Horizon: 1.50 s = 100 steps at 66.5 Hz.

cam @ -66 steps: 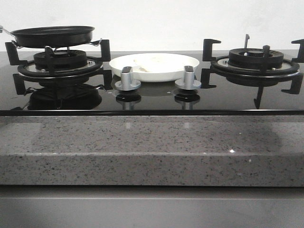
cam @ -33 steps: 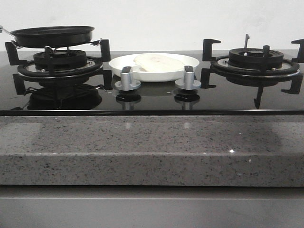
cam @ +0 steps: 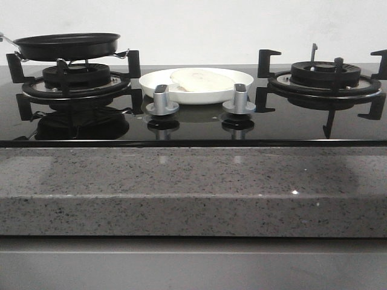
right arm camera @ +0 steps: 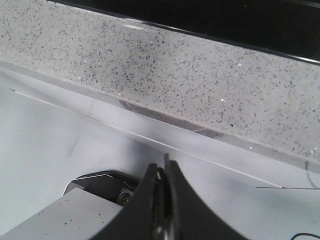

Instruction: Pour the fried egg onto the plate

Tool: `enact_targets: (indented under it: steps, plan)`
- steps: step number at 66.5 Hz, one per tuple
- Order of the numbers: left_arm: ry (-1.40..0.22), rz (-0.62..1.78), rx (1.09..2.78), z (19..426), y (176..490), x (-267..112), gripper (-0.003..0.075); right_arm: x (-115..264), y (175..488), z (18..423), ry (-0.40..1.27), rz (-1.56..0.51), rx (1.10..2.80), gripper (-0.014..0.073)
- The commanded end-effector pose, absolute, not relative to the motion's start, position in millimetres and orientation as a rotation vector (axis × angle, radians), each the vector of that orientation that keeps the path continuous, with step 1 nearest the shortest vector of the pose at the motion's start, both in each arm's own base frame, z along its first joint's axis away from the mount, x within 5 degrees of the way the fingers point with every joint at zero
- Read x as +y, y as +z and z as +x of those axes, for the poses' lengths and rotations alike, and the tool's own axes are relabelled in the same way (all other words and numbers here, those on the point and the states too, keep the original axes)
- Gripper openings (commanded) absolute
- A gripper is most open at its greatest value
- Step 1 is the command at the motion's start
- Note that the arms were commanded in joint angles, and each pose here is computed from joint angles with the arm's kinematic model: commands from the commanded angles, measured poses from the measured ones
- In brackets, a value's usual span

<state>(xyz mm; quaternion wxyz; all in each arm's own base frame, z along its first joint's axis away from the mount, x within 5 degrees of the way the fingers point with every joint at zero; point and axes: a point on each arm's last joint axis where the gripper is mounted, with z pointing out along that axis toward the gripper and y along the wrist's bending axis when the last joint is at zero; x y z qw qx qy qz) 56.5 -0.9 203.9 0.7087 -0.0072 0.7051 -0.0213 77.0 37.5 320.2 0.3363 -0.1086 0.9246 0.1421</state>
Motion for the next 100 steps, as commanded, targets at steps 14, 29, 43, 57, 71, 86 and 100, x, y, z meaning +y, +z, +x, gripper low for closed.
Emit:
enact_targets:
  steps: [14,29,43,57,71,86,100]
  plan:
    - [-0.032,0.012,1.399,54.2,217.5,-1.7,-0.002,37.9,329.6,79.8,0.371,-0.286,2.341,-0.0068]
    - [-0.026,0.01,1.371,53.8,220.0,-1.2,-0.002,37.9,329.6,79.8,0.371,-0.286,2.341,-0.0068]
    - [-0.026,0.01,1.371,53.8,220.0,-1.2,-0.002,37.9,329.6,79.8,0.371,-0.286,2.341,-0.0068]
    - [-0.026,0.01,1.371,53.8,220.0,-1.2,-0.002,37.9,329.6,79.8,0.371,-0.286,2.341,-0.0068]
    - [-0.026,0.01,1.371,53.8,220.0,-1.2,-0.002,37.9,329.6,79.8,0.371,-0.286,2.341,-0.0068]
    - [-0.026,0.01,1.371,53.8,220.0,-1.2,-0.002,37.9,329.6,79.8,0.371,-0.286,2.341,-0.0068]
    - [-0.026,0.01,1.371,53.8,220.0,-1.2,-0.002,37.0,330.3,77.1,0.371,-0.286,2.325,-0.0068]
